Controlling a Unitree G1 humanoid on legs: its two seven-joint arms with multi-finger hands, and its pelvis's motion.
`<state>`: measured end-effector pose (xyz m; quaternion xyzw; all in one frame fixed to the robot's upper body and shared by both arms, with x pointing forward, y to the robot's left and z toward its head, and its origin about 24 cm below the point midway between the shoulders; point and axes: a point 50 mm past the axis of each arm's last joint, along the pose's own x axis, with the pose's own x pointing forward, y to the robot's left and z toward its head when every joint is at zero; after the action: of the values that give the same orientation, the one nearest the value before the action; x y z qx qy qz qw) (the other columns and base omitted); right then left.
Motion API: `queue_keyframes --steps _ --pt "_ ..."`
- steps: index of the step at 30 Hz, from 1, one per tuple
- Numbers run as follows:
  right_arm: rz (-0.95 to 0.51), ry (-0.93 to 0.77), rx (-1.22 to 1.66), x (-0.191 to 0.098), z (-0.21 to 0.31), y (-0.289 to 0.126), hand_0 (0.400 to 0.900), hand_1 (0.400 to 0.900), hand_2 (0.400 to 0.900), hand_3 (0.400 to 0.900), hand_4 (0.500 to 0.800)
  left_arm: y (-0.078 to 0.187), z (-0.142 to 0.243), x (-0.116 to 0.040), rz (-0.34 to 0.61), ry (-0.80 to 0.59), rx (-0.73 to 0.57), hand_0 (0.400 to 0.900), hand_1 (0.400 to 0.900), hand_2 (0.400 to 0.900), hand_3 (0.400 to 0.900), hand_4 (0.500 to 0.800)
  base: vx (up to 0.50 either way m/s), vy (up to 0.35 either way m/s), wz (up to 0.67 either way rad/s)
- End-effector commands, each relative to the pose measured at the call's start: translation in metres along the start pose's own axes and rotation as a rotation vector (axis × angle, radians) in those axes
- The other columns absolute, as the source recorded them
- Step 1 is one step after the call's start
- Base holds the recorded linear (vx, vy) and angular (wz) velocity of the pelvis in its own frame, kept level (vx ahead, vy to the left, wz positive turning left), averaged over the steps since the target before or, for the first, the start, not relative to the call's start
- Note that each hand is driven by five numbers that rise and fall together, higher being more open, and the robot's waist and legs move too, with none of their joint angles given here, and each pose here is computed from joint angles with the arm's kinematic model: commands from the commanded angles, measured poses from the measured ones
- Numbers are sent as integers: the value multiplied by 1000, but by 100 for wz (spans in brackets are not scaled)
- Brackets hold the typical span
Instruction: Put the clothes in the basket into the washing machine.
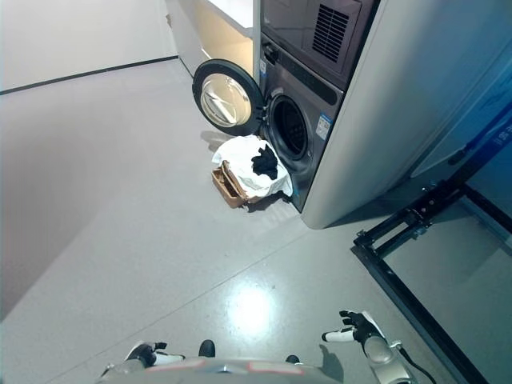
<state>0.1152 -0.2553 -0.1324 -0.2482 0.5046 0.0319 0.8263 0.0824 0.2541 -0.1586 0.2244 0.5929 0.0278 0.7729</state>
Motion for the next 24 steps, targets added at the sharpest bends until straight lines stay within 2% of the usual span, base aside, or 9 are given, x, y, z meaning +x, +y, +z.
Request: queue_keyframes --steps 1,14,24 --pt "-82 -88 -18 -1 22 -22 900 900 900 900 800 15 -1 2 42 26 2 900 900 900 900 800 13 11 6" --pt "-80 -104 -18 2 33 -18 900 900 900 900 800 12 -5 1 39 53 35 900 900 900 900 800 6 3 3" --pt "-81 -102 -22 3 34 -20 900 900 900 900 800 15 -10 1 51 65 3 900 900 900 900 800 16 20 -4"
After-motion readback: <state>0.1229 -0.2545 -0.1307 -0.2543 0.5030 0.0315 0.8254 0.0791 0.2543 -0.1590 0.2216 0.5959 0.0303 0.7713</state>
